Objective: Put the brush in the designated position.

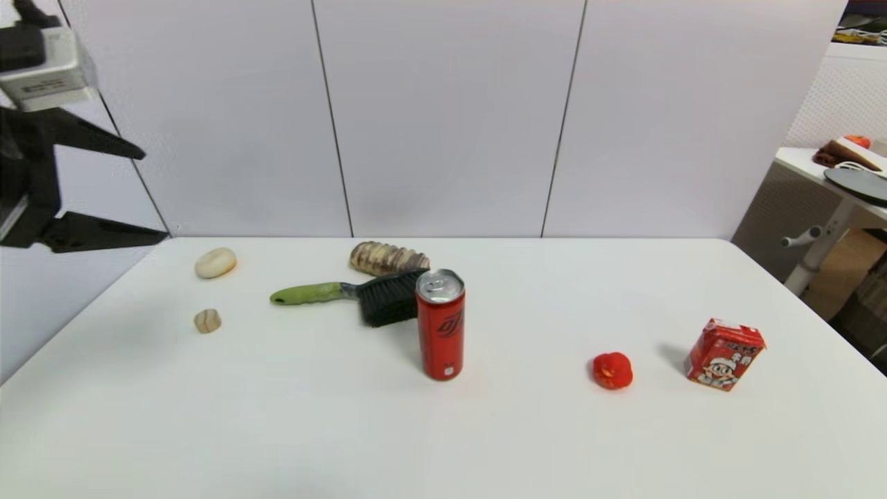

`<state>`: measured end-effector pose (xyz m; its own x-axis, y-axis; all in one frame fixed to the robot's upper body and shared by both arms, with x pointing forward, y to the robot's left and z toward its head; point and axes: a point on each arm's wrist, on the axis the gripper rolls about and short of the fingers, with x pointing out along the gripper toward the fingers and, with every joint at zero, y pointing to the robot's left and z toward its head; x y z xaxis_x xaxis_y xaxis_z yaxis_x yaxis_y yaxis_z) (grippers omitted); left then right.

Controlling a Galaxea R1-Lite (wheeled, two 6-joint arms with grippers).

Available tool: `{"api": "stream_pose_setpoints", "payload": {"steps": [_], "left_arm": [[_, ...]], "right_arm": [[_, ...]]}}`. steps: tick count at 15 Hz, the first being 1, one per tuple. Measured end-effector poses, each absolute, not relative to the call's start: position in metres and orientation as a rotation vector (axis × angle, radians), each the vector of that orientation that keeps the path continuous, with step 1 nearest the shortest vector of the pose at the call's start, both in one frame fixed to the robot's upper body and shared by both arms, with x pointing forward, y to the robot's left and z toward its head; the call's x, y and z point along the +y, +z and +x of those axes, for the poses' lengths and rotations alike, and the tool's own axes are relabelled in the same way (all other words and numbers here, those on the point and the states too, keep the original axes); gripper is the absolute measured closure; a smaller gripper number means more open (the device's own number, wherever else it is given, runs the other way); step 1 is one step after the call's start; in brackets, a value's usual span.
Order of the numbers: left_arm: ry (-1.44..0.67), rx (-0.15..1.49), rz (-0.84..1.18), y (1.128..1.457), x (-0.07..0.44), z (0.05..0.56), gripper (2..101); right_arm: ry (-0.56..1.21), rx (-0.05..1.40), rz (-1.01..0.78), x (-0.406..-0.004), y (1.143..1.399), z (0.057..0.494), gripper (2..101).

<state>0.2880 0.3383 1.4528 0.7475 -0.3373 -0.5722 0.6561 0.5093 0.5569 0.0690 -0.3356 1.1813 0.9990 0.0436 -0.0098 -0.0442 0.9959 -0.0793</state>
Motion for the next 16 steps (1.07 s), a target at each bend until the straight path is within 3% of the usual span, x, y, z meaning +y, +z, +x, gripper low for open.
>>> {"api": "stream_pose_setpoints", "payload": {"steps": [4, 9, 16], "left_arm": [[-0.415, 0.485, 0.639, 1.417, 0.337, 0.214, 7.4], [-0.173, 0.336, 0.446, 1.355, 0.333, 0.133, 6.3], [-0.125, 0.186, 0.237, 1.259, 0.330, 0.071, 6.0]], "right_arm": [[0.044, 0.008, -0.080, -0.336, 1.181, 0.069, 4.3], [0.044, 0.008, -0.080, -0.336, 1.181, 0.069, 4.3], [0.044, 0.008, -0.079, -0.336, 1.181, 0.069, 4.3]]}}
